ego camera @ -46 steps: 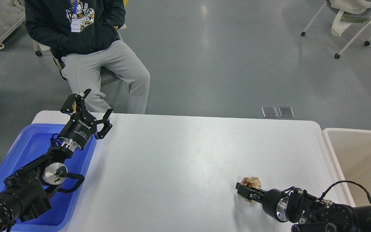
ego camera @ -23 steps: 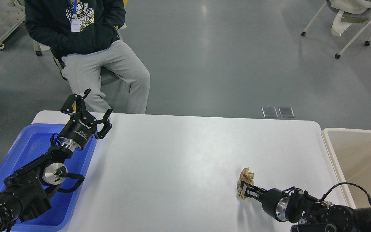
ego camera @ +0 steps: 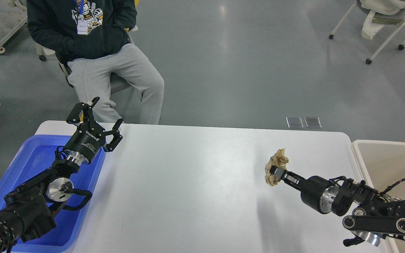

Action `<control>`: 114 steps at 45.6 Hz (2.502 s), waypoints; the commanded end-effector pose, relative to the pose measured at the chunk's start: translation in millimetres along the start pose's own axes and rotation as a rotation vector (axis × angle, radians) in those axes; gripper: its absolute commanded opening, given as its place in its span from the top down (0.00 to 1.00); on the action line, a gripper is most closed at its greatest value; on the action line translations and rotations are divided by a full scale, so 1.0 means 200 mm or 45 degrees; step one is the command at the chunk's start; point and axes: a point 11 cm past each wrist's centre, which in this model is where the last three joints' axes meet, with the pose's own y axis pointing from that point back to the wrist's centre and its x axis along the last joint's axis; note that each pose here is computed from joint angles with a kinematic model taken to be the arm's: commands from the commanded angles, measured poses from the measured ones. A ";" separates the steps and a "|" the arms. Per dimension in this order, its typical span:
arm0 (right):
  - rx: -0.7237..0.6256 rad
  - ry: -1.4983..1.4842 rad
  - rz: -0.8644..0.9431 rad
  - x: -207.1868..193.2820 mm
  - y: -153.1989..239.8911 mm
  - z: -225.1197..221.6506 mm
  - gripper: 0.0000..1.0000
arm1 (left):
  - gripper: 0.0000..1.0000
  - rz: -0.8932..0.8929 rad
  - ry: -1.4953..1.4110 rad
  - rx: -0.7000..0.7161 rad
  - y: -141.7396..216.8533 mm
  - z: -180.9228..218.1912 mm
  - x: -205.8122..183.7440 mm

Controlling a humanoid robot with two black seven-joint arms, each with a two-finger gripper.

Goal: Tidy desktop

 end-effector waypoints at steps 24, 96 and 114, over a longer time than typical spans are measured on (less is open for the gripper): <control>-0.183 -0.232 0.289 0.99 0.33 0.11 1.00 | 0.00 0.000 0.000 0.000 0.00 0.00 0.00; -1.144 -1.673 1.247 0.47 0.49 1.41 1.00 | 0.00 0.001 0.000 0.001 0.00 0.00 0.00; -1.113 -1.713 1.254 0.48 0.54 1.44 0.44 | 0.00 0.001 0.000 0.001 0.00 0.00 0.00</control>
